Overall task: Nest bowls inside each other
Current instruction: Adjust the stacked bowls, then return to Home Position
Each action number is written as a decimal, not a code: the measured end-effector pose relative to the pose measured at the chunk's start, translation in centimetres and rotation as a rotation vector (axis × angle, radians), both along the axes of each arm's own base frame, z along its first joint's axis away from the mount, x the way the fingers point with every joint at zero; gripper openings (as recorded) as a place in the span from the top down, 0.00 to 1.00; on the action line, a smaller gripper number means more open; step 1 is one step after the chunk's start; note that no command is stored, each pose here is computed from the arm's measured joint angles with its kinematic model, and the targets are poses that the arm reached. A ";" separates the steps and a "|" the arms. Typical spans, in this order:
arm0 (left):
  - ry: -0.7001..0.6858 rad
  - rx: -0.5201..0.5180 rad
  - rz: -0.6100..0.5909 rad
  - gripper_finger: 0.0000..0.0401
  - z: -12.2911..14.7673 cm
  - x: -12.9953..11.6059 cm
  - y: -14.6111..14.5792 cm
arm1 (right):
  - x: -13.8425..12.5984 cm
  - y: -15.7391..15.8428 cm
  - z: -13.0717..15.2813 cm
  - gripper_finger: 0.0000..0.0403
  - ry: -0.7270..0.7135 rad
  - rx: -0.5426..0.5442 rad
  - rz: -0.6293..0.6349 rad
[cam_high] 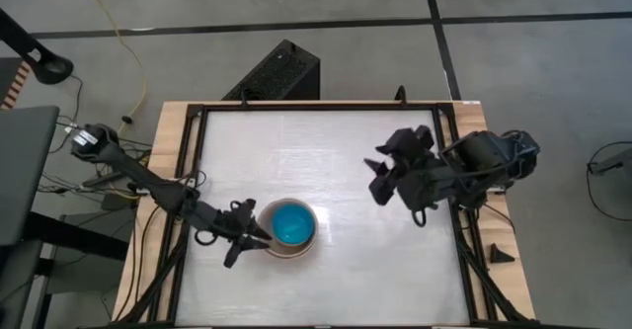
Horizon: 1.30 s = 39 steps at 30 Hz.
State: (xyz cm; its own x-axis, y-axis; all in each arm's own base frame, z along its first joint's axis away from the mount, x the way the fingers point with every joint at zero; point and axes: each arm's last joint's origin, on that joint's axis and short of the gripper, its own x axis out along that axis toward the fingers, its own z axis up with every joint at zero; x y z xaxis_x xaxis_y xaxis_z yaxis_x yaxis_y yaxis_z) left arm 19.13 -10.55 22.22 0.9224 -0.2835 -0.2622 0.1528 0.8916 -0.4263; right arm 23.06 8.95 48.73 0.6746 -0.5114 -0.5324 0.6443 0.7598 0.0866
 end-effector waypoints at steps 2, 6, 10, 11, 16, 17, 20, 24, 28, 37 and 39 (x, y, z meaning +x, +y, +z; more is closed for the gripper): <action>0.013 0.008 -0.011 0.86 -0.4 0.2 -0.4 | -0.6 -0.2 -0.5 0.45 -0.005 0.016 -0.025; 0.047 0.041 -0.021 0.98 -1.4 0.6 -0.8 | -1.3 -0.1 -1.9 0.45 -0.006 0.061 -0.068; 0.070 0.072 -0.027 0.99 -2.0 0.9 -1.0 | -1.9 0.1 -3.2 0.45 -0.015 0.099 -0.098; 0.077 0.076 -0.033 1.00 -2.2 0.9 -1.0 | -1.9 0.2 -3.5 0.45 -0.017 0.108 -0.105; 0.103 0.089 -0.047 1.00 -2.8 1.2 -1.2 | -1.7 1.0 -4.8 0.45 -0.033 0.130 -0.107; 0.107 0.092 -0.051 1.00 -2.9 1.2 -1.2 | -1.6 1.1 -5.0 0.45 -0.036 0.132 -0.104; 0.114 0.092 -0.056 1.00 -3.2 1.4 -1.1 | -1.4 1.2 -5.3 0.45 -0.042 0.135 -0.106; 0.103 0.084 -0.024 1.00 -3.0 1.7 -0.5 | -1.0 1.4 -5.9 0.45 -0.051 0.137 -0.106; -0.009 0.059 0.070 1.00 -0.8 1.7 1.2 | -0.4 1.9 -6.6 0.45 -0.067 0.142 -0.097; -0.080 0.114 0.309 1.00 3.1 -2.3 6.9 | -1.9 2.8 -10.8 0.45 -0.048 0.148 -0.066; -0.084 0.101 0.337 1.00 3.7 -3.9 7.7 | -3.0 2.7 -11.9 0.46 -0.065 0.155 -0.051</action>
State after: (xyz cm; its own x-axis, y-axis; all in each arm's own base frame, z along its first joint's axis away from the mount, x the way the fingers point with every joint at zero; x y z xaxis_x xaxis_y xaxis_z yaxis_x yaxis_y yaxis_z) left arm 15.25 -2.89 25.87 0.9791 0.0634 -0.1932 -0.1260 0.9349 -0.3318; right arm 20.01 11.70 36.82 0.6856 -0.4611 -0.5634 0.6710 0.7005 0.2431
